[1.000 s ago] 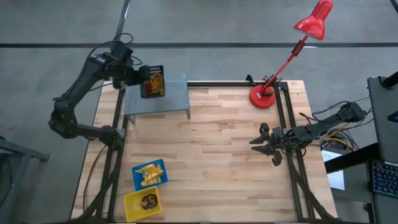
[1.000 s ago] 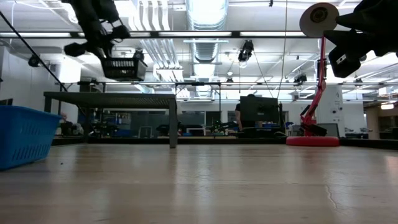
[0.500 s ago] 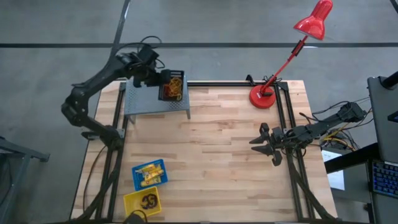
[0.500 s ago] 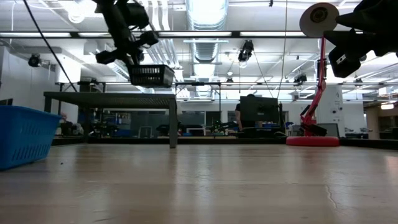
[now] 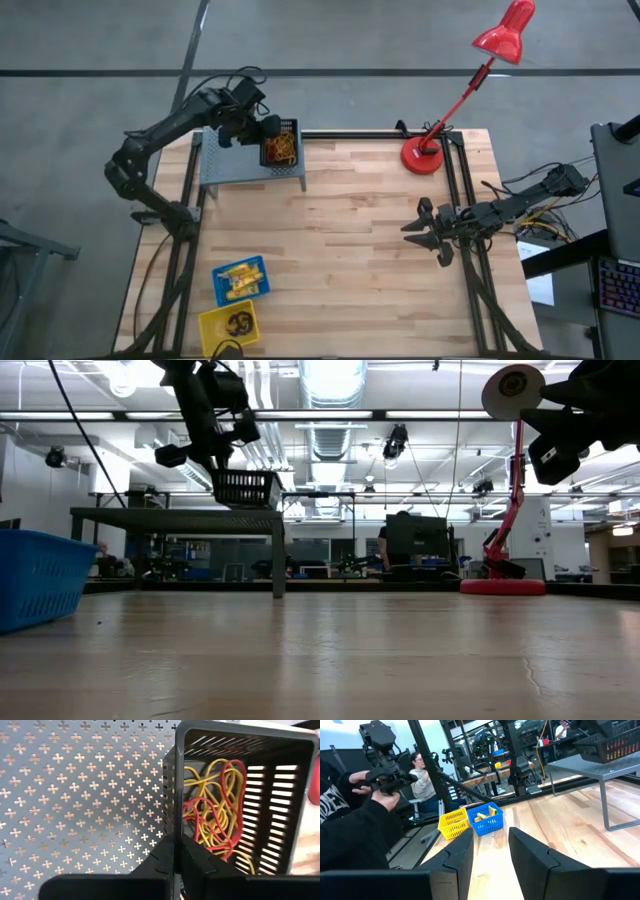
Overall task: Pick & Place Office Desk Supplies
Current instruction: Put the black bin with rubber bands on the shelf, then put the blue bin with crayon boxes on the shelf
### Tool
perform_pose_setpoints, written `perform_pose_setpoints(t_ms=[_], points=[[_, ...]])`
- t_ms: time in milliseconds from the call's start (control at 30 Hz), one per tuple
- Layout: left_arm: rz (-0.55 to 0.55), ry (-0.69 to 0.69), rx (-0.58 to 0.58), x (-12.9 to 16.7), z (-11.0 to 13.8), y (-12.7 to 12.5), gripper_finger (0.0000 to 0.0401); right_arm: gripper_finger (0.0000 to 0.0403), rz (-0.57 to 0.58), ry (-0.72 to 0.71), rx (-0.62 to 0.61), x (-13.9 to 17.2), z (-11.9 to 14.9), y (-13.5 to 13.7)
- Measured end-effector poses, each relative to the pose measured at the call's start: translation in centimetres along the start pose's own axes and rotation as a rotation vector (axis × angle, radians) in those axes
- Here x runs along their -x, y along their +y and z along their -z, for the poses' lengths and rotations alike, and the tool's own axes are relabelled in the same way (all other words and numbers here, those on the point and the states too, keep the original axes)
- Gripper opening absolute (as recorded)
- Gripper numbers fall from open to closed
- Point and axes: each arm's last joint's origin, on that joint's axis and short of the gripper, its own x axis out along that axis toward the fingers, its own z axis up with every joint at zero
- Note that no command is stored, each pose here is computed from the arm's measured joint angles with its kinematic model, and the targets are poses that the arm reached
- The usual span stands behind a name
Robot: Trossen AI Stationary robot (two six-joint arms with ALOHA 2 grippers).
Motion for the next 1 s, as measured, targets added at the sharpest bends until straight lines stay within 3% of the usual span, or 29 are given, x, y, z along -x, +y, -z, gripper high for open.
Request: perform_pose_setpoints(t_ms=[233, 800, 1000], points=[[-0.021, 0.006, 0.024, -0.05, 0.1, 0.13, 0.0035, 0.0129, 0.001, 0.0, 0.0, 0.0, 0.0, -0.01], [-0.031, 0.05, 0.01, -0.55, 0.22, 0.11, 0.0126, 0.0116, 0.0, 0.0, 0.0, 0.0, 0.0, 0.0], [-0.036, 0.055, -0.009, -0.54, 0.27, 0.17, 0.0135, 0.0123, 0.001, 0.0, 0.0, 0.0, 0.01, -0.01]])
